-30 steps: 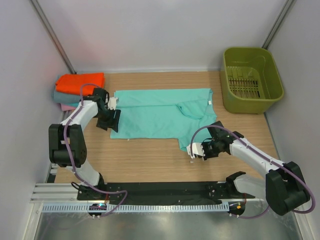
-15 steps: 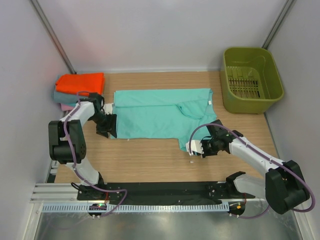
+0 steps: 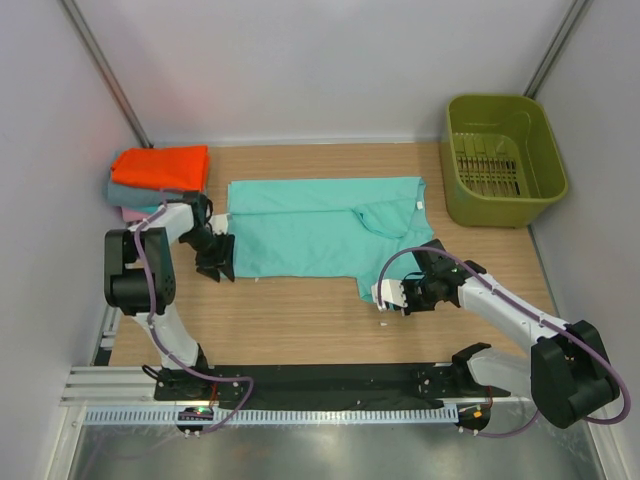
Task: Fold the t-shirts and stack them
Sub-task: Fold the tshirt
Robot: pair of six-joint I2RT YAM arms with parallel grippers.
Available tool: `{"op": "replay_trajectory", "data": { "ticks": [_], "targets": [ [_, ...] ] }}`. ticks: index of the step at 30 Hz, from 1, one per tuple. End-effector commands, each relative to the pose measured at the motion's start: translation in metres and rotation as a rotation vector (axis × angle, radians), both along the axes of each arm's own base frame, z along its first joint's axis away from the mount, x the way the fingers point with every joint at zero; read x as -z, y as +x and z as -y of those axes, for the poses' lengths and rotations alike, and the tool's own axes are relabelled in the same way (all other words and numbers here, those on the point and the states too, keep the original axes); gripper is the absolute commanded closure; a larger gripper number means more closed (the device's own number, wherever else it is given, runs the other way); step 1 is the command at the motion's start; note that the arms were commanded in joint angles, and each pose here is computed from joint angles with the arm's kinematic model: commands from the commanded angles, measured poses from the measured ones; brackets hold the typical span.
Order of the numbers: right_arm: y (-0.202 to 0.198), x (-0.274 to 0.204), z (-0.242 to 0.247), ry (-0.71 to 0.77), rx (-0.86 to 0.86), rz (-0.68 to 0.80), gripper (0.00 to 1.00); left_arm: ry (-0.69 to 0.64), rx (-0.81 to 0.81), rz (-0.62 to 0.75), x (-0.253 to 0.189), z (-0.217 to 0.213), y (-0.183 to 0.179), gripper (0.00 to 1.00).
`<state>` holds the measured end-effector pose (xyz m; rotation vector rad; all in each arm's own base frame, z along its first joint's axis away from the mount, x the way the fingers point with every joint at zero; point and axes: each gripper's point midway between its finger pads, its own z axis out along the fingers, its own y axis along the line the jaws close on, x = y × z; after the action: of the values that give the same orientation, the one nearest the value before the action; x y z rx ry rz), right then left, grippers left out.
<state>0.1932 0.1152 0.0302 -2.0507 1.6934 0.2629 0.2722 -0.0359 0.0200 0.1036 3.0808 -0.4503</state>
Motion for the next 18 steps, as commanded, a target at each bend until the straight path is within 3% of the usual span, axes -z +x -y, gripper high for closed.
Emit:
{"op": "replay_trajectory", "data": {
  "ticks": [1, 8, 12, 14, 18],
  "targets": [
    [0.009, -0.01, -0.005, 0.018, 0.008, 0.037, 0.92, -0.008, -0.012, 0.034, -0.002, 0.0, 0.014, 0.54],
    [0.006, -0.007, -0.003, 0.016, 0.019, 0.029, 0.93, -0.024, -0.004, 0.028, -0.001, 0.002, 0.014, 0.7],
    [0.006, -0.005, -0.003, 0.016, 0.023, 0.03, 0.93, -0.031, 0.008, 0.03, -0.004, 0.003, 0.01, 0.95],
    [0.008, -0.005, -0.003, 0.015, 0.032, 0.033, 0.93, -0.031, 0.011, 0.038, -0.006, 0.003, 0.009, 1.0],
    [0.02, -0.016, -0.005, 0.03, 0.079, 0.064, 0.93, -0.039, 0.031, 0.048, -0.017, 0.003, 0.007, 1.0]
  ]
}}
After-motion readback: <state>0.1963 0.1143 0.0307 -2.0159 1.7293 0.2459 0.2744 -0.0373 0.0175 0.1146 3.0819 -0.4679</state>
